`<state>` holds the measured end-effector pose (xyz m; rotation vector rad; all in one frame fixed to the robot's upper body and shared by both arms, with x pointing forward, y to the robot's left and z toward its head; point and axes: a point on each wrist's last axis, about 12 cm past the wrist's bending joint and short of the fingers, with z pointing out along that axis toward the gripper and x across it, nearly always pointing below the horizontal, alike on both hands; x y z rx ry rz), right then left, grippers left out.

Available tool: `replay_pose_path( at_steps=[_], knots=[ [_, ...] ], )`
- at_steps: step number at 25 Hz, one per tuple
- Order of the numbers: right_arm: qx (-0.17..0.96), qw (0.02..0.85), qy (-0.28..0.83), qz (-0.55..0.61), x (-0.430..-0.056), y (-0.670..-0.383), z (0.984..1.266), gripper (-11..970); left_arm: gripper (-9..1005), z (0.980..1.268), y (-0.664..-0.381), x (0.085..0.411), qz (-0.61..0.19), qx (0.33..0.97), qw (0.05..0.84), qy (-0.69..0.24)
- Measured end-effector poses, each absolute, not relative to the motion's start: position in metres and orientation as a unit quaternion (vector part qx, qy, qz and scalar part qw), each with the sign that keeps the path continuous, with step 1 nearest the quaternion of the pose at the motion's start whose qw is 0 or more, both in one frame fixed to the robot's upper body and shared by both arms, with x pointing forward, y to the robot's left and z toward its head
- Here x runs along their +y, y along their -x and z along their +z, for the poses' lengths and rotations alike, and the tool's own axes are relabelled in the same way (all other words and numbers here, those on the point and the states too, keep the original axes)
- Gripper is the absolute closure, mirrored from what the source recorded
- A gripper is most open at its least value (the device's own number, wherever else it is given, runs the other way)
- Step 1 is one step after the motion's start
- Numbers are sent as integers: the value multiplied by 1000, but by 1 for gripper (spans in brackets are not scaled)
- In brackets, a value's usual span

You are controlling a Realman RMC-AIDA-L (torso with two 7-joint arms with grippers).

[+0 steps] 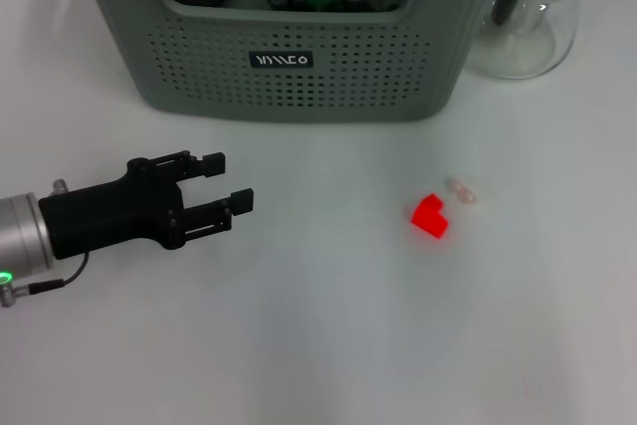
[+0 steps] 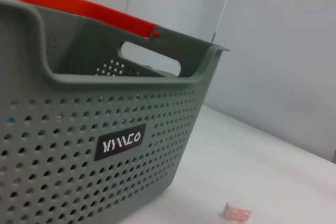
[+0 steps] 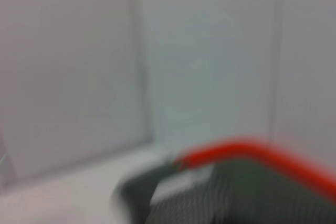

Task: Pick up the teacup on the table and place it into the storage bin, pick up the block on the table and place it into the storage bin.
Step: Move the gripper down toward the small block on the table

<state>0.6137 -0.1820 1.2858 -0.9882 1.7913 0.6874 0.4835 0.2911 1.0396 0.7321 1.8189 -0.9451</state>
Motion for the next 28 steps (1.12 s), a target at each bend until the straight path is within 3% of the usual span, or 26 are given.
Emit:
replay_pose_path(
  at_steps=[5, 9, 14, 22, 28],
  knots=[
    [777, 310, 478, 269, -252, -553, 1257, 423, 326, 1041, -486, 295, -379, 741, 468, -296],
    [802, 252, 482, 247, -263, -543, 1240, 425, 326, 1044, -490, 293, -380, 738, 469, -301],
    [810, 202, 517, 190, -251, -544, 1218, 427, 326, 1045, -494, 292, -378, 738, 469, -303],
    [885, 158, 410, 150, -221, -574, 1197, 432, 327, 1042, -490, 294, -377, 742, 468, -296],
    [891, 131, 425, 90, -198, -581, 1171, 435, 327, 1041, -490, 294, -376, 744, 468, -295]
  ],
)
